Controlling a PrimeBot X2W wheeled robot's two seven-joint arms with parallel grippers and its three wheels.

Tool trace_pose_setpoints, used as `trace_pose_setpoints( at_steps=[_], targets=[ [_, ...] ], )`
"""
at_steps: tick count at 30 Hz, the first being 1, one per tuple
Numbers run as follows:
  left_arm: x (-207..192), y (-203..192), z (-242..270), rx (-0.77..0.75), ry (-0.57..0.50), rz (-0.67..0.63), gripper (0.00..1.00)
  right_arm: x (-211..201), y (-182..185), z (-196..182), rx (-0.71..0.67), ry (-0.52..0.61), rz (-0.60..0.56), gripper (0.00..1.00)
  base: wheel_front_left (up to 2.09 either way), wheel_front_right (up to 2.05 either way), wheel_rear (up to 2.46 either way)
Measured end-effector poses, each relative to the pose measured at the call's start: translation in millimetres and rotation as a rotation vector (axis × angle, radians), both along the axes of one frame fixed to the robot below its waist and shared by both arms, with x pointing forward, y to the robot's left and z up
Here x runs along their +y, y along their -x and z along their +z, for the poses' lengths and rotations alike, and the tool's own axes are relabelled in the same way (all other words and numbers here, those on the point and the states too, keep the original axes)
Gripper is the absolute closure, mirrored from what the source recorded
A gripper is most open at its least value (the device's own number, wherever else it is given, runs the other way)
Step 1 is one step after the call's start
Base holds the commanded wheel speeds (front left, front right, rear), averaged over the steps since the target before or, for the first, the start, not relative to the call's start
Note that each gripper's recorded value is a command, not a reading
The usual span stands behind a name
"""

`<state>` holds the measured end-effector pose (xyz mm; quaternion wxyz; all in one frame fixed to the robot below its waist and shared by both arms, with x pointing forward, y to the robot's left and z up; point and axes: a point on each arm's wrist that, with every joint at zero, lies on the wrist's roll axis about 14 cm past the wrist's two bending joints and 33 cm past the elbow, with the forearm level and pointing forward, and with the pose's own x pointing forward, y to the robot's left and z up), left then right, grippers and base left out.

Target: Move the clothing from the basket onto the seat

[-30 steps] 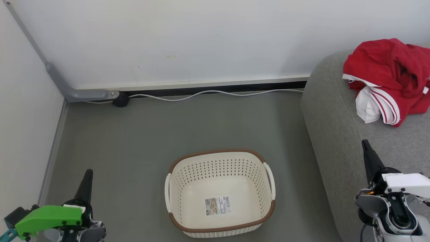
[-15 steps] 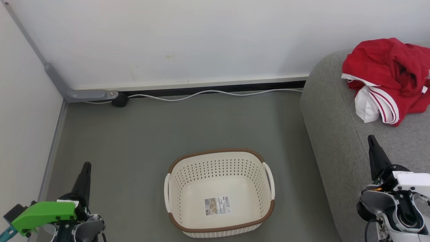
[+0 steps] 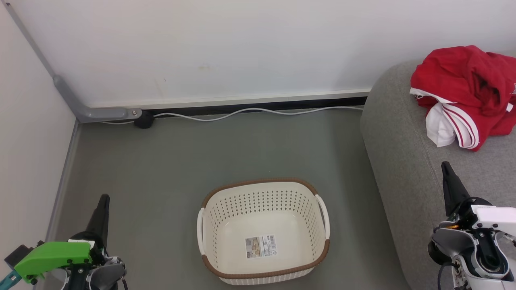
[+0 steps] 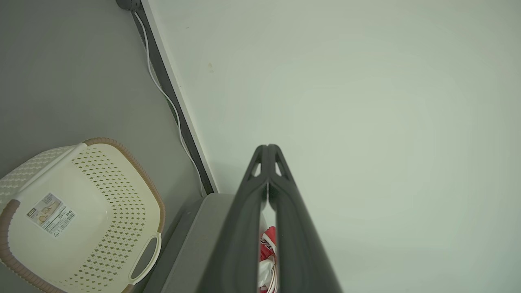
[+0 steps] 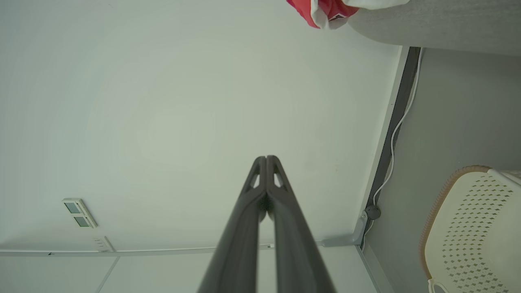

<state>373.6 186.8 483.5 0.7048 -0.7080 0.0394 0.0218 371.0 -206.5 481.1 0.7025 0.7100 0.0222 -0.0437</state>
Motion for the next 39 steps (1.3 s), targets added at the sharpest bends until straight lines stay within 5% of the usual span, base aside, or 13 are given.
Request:
trace_pose_setpoints(
  at_steps=[39],
  targets=[
    [-0.3,0.2,-0.7,0.002,0.001,-0.003,1.00,0.0,-0.2,0.8,-0.003,0.000,0.000,1.00,0.00,0.00,0.00]
  ],
)
